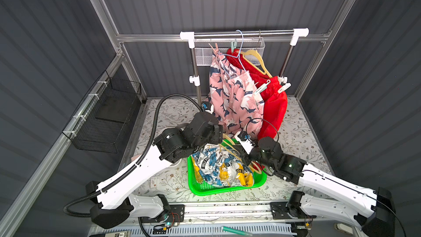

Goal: Remove the clothespins securing shorts to the hanger
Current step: Adjust the hanger.

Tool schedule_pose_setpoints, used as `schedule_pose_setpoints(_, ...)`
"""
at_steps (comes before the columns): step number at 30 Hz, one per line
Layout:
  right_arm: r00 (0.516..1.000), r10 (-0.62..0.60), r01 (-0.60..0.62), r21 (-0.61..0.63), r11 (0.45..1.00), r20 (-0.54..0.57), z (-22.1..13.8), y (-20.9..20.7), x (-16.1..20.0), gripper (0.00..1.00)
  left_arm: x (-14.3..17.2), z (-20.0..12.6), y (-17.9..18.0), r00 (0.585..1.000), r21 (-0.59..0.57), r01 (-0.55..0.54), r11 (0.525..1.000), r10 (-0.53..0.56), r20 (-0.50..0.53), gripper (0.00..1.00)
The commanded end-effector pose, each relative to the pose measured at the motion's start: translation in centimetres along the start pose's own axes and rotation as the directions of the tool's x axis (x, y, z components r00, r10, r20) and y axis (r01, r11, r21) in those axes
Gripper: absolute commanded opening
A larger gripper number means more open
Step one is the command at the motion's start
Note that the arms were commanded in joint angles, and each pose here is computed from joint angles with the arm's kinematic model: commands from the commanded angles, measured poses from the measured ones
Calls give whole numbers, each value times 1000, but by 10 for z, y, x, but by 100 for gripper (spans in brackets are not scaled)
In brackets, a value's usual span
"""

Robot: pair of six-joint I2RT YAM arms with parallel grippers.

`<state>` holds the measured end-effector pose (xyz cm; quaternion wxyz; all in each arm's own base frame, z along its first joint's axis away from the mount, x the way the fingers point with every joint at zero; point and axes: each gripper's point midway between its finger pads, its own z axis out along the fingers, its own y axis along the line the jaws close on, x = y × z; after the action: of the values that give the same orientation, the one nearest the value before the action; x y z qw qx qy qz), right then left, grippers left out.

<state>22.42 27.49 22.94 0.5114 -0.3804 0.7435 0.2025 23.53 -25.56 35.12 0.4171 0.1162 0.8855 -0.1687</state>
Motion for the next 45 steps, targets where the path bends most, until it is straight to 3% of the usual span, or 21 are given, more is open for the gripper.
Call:
schedule_pose_setpoints(1, 996, -62, 57, 67, 996, 63, 0, -7, -21, 0, 4, -2, 8, 998, -63, -25, 998, 21, -55, 73)
schedule_pose_setpoints(15, 990, -138, 135, 102, 986, 24, 13, -4, -18, 0, -3, 17, 4, 991, -131, -114, 985, 103, -88, 73)
schedule_pose_setpoints(23, 988, -148, 144, 112, 983, 35, 11, -3, -23, 0, 1, 24, 25, 984, -279, -159, 947, 129, -125, 73)
schedule_pose_setpoints(28, 988, -146, 140, 108, 984, 45, 8, -1, -24, 0, -3, 19, 49, 991, -337, -106, 935, 71, -115, 70)
schedule_pose_setpoints(35, 986, -163, 160, 96, 982, 27, 14, 7, -20, 0, -16, 22, 63, 997, -326, -31, 945, 6, -78, 70)
schedule_pose_setpoints(45, 984, -174, 170, 78, 982, 35, 15, 16, -23, 0, -16, 51, 72, 992, -345, -42, 937, -3, -129, 72)
